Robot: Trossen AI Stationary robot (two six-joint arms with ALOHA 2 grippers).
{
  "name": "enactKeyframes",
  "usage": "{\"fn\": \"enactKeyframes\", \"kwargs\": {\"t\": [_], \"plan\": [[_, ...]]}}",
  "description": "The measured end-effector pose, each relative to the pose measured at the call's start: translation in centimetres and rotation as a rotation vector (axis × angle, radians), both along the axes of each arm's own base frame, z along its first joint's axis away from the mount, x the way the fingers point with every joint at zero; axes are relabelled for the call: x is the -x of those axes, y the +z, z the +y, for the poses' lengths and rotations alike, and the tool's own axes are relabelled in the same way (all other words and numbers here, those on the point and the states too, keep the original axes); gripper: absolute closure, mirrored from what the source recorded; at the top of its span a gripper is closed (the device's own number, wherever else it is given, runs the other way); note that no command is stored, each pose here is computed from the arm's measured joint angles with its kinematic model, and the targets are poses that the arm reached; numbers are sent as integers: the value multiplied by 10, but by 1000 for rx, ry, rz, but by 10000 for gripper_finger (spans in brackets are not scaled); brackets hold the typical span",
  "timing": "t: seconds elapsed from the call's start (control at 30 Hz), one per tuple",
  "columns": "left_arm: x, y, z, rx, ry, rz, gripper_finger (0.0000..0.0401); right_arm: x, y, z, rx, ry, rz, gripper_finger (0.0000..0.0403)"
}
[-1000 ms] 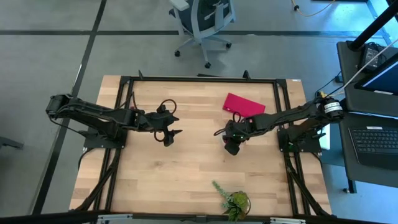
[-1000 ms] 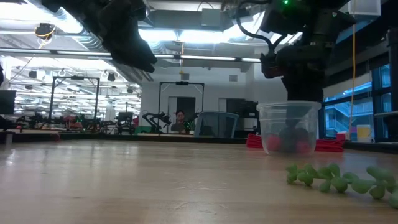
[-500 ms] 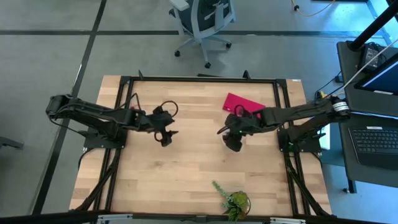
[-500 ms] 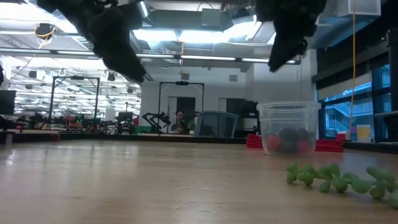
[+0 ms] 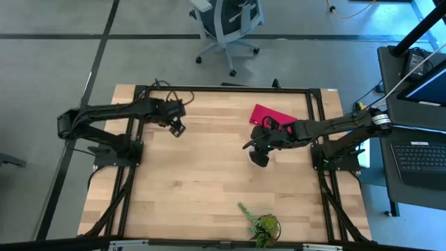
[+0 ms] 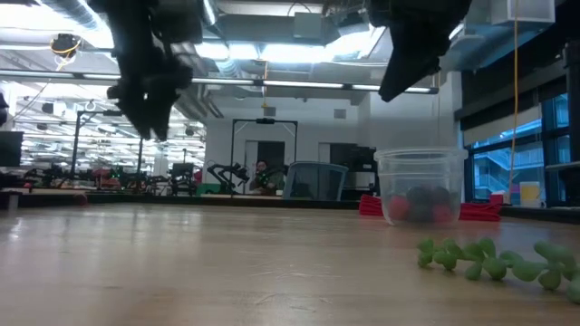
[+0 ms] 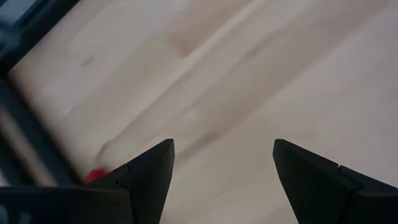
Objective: Pick and placing Produce into tupperware
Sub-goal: Put the red cherry into the transparent container
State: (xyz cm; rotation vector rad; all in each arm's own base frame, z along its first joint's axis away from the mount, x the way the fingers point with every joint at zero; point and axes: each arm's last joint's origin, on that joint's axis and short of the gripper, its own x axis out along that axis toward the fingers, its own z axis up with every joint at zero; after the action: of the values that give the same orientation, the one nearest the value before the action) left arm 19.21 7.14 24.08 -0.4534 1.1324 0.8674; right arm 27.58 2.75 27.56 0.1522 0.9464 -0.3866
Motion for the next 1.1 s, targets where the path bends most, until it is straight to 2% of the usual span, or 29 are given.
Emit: {"fn": "enactKeyframes", "kwargs": {"t": [0.23,0.53,0.9,1.1], "plan": [[14,-20,39,78,154,195,134,-5,3,1,26,48,-47,262],[11,-55,63,184,41,418,135,-7,3,1,30,56,-52,262],[17,-91,76,341,161,627,135,-19,-16,3,48,75,14,262],[24,-93,85,352,206,632,135,-24,-26,3,56,82,51,262]]}}
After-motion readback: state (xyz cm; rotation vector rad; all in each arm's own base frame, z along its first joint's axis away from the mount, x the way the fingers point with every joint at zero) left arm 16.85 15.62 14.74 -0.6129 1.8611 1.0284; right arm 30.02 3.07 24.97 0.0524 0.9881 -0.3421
